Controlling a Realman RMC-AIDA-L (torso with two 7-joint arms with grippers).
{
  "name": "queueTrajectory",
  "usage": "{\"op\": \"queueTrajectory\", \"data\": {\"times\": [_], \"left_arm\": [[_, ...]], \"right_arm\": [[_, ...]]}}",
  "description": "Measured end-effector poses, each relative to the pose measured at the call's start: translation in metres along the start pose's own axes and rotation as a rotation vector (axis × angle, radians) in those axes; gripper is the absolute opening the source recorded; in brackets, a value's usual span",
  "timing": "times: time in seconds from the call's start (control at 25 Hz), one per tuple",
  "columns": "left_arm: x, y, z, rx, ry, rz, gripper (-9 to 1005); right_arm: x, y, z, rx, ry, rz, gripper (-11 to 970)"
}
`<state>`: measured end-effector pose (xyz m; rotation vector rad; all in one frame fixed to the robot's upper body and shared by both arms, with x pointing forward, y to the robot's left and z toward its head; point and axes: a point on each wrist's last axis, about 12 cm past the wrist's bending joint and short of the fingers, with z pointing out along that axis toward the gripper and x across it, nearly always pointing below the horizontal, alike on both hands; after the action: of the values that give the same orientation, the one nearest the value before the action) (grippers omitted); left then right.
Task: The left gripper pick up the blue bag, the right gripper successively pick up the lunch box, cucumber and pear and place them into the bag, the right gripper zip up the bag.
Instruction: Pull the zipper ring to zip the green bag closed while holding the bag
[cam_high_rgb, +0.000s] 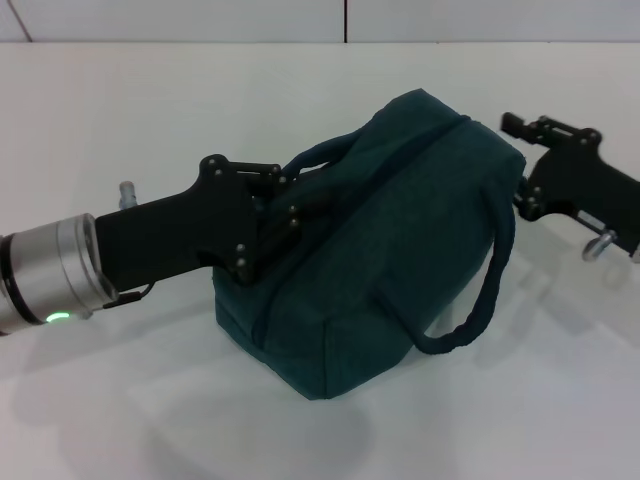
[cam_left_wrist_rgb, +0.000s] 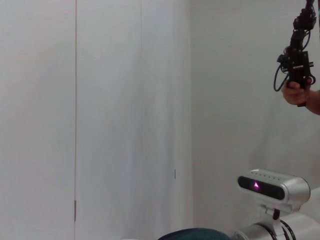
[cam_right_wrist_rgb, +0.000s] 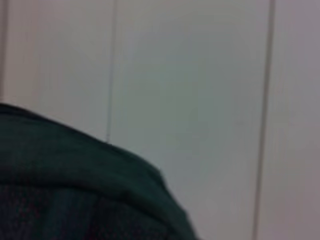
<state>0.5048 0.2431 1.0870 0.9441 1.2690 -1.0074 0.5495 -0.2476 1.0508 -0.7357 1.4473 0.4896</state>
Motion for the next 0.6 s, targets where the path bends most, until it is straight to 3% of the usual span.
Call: {"op": "queueTrajectory", "data": {"times": [0.6], "left_arm": [[0.0, 0.0, 0.001, 0.0, -0.003, 0.002, 108]], "right_arm": [[-0.007, 0.023, 0.019, -0.152, -0.008, -0.032, 389]]}}
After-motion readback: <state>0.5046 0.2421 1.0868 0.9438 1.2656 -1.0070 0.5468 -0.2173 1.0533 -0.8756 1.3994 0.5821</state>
